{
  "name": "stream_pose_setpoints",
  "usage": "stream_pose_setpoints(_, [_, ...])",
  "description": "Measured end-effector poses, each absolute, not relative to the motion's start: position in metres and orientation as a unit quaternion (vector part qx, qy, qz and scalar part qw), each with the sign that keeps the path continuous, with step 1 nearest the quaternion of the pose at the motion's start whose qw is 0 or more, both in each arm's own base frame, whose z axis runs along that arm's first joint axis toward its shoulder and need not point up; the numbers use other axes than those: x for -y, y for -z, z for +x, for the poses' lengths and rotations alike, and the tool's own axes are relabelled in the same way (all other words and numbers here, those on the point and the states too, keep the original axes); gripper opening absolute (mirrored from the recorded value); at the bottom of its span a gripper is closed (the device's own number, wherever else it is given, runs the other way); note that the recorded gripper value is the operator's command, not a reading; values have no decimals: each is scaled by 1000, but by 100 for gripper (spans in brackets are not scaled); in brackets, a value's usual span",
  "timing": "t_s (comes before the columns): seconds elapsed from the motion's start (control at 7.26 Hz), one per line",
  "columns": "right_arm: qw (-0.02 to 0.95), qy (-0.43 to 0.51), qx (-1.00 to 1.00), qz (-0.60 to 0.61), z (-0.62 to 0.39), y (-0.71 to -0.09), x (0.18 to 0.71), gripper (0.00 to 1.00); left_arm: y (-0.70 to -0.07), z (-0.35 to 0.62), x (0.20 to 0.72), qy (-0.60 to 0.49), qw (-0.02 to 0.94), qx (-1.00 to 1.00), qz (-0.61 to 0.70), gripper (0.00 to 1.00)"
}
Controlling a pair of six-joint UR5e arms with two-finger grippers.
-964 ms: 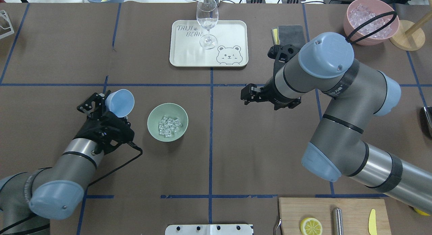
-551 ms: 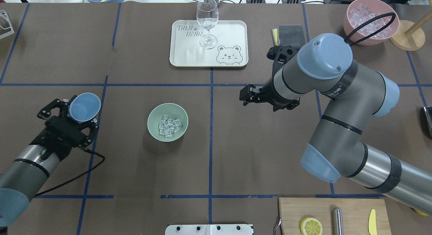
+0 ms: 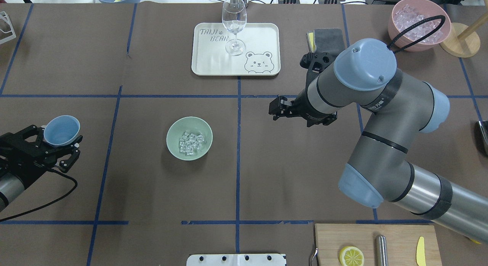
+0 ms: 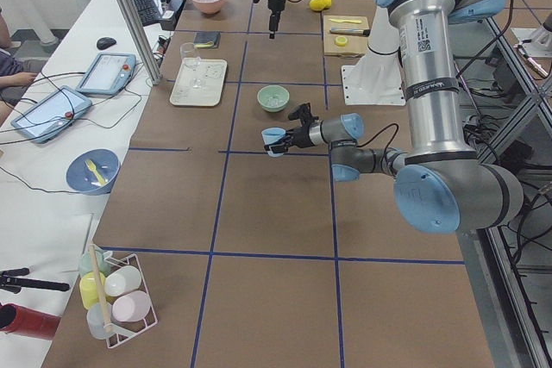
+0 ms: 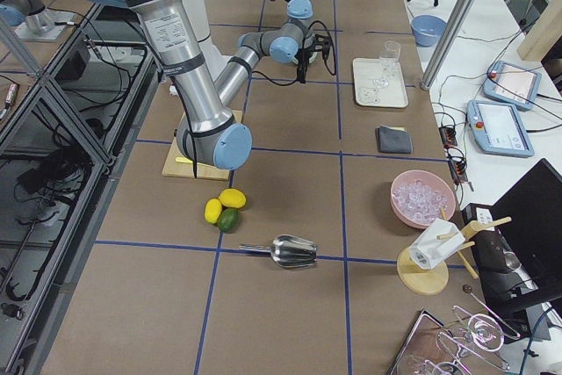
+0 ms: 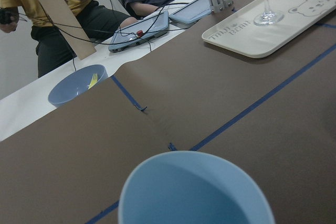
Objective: Pour ice into bowl
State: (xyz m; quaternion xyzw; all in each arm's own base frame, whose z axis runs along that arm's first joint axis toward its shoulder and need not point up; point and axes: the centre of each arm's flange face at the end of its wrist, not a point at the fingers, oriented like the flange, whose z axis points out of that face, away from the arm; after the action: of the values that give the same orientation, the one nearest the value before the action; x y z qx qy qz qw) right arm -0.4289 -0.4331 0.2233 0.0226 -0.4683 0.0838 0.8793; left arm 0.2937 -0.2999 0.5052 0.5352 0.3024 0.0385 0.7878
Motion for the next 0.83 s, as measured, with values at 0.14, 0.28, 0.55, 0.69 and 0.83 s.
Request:
stream_pose_setpoints(0.14, [879, -84, 469, 21, -430, -222, 432, 100, -513, 290, 302, -2, 789, -319, 526, 0])
stream_pose_setpoints(0.28, [878, -86, 470, 21, -431, -220, 432, 100, -521, 285, 304, 37, 788, -330, 519, 0])
stream_pose_setpoints(0.55, [877, -86, 472, 20, -431, -218, 431, 100, -557, 278, 308, 98, 794, -323, 507, 0])
stream_pose_setpoints(0.69, [877, -86, 472, 20, -432, -218, 430, 100, -574, 278, 310, 128, 794, -320, 501, 0])
stream_pose_setpoints(0.83, [877, -86, 472, 19, -432, -218, 430, 100, -580, 278, 312, 168, 784, -335, 495, 0])
